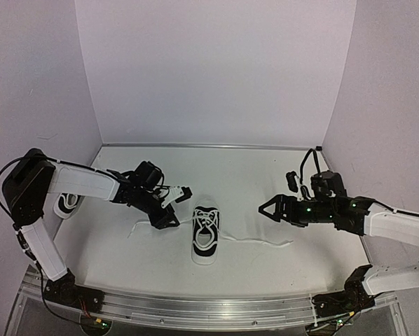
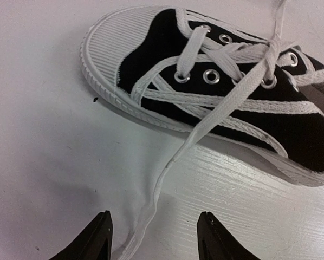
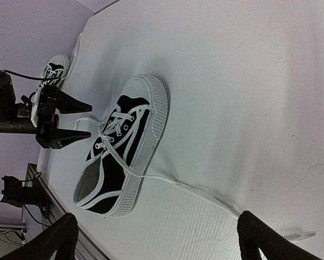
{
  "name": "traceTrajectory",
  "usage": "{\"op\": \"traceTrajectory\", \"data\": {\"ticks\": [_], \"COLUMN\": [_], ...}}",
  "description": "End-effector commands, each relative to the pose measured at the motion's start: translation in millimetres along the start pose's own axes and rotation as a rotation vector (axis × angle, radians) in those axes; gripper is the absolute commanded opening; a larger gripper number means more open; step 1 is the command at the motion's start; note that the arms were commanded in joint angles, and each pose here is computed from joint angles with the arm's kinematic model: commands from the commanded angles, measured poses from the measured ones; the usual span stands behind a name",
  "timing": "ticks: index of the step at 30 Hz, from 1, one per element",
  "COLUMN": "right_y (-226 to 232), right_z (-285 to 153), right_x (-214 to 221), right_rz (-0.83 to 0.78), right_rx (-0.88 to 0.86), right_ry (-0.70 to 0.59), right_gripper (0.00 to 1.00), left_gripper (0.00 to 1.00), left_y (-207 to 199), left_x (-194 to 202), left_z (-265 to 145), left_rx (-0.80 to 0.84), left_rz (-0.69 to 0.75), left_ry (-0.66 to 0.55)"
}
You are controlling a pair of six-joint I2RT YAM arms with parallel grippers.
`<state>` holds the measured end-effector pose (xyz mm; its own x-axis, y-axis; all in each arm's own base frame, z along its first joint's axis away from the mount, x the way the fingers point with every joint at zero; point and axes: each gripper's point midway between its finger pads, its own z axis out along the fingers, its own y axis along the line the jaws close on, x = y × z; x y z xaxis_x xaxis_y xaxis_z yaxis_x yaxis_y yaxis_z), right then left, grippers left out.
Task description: Tie the shoes
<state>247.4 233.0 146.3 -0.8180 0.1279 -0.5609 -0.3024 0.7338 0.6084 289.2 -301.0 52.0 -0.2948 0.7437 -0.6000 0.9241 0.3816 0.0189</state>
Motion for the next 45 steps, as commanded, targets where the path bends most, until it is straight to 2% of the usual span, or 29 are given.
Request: {"op": "traceTrajectory", "data": {"ticks": [1, 3, 7, 20, 25, 28, 30, 32, 39, 45], "right_y": [1.8, 0.4, -1.0, -2.5, -2.4, -2.9, -2.5, -2.8, -3.0, 7.0], "right_z": [1.4, 1.4, 0.9, -1.3, -1.1, -1.2, -1.4, -0.6, 12.0, 18.7], "right_x": [-1.2, -0.3, 1.3, 3.7, 3.5, 3.8, 3.2, 3.1, 3.5, -5.8], "right_rz": [0.002, 0.004, 0.01, 0.023, 0.028, 0.03, 0.03, 0.029, 0.031, 0.019], "right_rx": [-0.018, -0.014, -0.013, -0.012, -0.012, -0.011, -0.011, -0.009, -0.001, -0.031], "right_ry": [-0.009, -0.008, -0.009, -0.011, -0.011, -0.011, -0.013, -0.011, 0.031, 0.033], "right_gripper": [0.98, 0.98, 0.98, 0.98, 0.98, 0.98, 0.98, 0.97, 0.85, 0.76], "left_gripper": [0.5, 0.44, 0.4, 0.36, 0.26, 0.13, 0.04, 0.0, 0.0, 0.0], "left_y": [-7.5, -10.0, -7.2, 1.0, 3.2, 3.4, 3.5, 1.0, -17.8, -37.7], "left_x": [-12.4, -12.0, -11.9, -11.0, -10.0, -10.2, -12.5, -16.6, -39.3, -70.3], "left_z": [5.5, 9.9, 15.0, 30.5, 35.5, 35.5, 32.3, 27.5, 7.6, -15.2], "left_rx": [0.072, 0.088, 0.086, 0.062, 0.062, 0.055, 0.043, 0.044, 0.069, 0.114], "left_rz": [0.125, 0.144, 0.159, 0.19, 0.199, 0.203, 0.204, 0.194, 0.189, 0.197], "left_ry": [-0.01, -0.008, 0.009, 0.054, 0.073, 0.074, 0.055, 0.028, -0.059, -0.196]}}
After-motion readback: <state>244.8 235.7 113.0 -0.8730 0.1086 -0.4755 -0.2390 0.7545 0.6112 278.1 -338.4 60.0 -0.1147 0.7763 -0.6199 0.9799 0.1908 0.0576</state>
